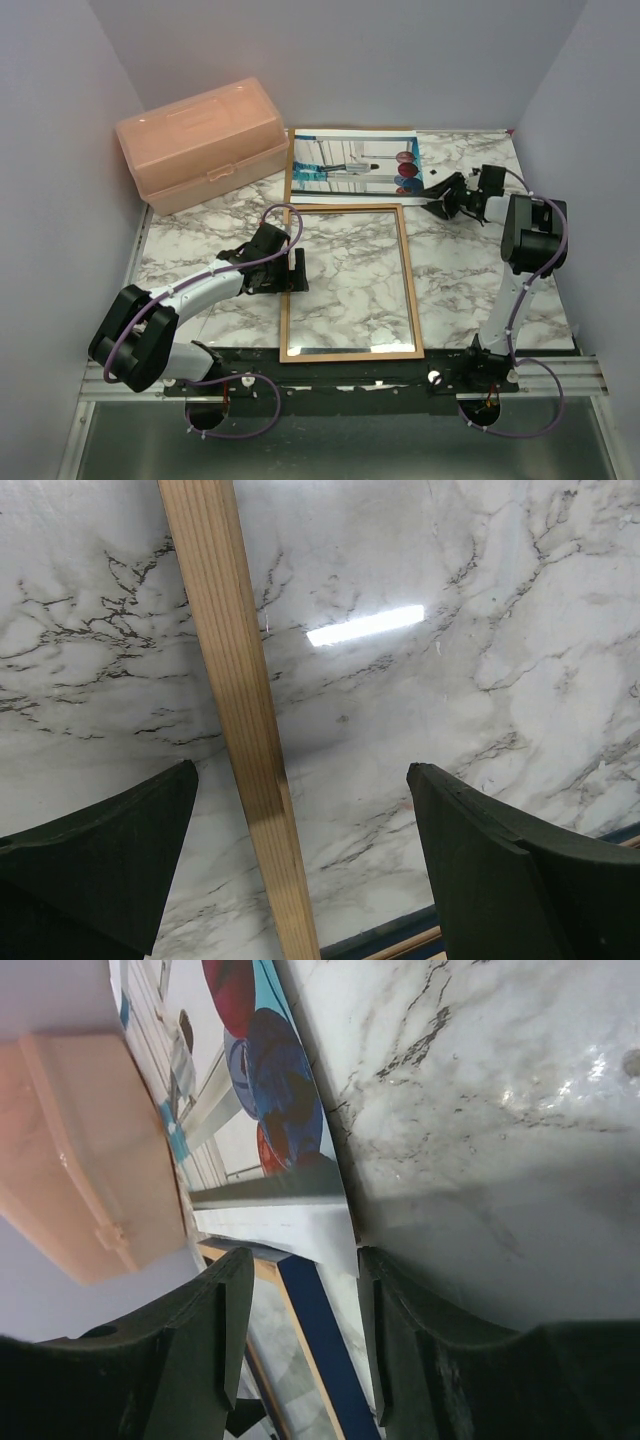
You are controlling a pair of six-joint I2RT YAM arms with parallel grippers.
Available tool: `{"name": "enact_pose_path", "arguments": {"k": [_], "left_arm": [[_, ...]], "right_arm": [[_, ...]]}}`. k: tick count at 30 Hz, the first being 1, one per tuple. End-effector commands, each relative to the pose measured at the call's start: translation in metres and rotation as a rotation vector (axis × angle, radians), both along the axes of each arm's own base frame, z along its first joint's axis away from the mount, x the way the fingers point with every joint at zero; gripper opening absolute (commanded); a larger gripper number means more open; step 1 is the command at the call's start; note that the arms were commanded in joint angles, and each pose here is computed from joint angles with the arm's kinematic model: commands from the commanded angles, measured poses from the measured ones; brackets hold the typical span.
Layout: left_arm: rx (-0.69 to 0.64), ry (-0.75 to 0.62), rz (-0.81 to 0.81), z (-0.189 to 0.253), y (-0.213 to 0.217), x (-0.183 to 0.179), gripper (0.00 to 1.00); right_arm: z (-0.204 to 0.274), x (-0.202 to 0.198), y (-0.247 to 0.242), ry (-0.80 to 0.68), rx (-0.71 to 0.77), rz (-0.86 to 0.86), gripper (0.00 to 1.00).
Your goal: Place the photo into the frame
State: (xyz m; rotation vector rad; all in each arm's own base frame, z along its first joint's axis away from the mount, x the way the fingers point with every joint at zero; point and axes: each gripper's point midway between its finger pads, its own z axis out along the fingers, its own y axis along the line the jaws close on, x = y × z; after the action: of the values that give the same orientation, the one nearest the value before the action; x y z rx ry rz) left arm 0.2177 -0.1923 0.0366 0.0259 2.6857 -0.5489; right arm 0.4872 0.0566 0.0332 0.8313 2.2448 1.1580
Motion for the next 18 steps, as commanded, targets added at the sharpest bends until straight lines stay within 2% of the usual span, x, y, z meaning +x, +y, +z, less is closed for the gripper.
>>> {"name": "enact_pose_path", "arguments": {"k": [1, 4, 8, 11, 18], "left_arm": [[-0.014, -0.004, -0.003, 0.003, -0.002, 0.002, 0.90], [-0.013, -0.003, -0.003, 0.003, -0.002, 0.002, 0.90], [-0.009, -0.001, -0.002, 0.002, -0.001, 0.002, 0.90], [-0.006, 0.001, -0.005, 0.002, -0.001, 0.001, 0.90], [-0.008, -0.004, -0.002, 0.003, 0.000, 0.000, 0.90]], "right_arm": [[-0.064, -0.023, 0.002, 0.196, -0.004, -0.033, 0.50], [-0.069, -0.024, 0.001, 0.205, -0.009, -0.044, 0.42], [-0.066, -0.024, -0.001, 0.200, -0.024, -0.056, 0.16], [-0.058, -0.023, -0.004, 0.188, -0.046, -0.062, 0.03], [-0.017, -0.023, -0.012, 0.114, -0.125, -0.070, 0.00]]}}
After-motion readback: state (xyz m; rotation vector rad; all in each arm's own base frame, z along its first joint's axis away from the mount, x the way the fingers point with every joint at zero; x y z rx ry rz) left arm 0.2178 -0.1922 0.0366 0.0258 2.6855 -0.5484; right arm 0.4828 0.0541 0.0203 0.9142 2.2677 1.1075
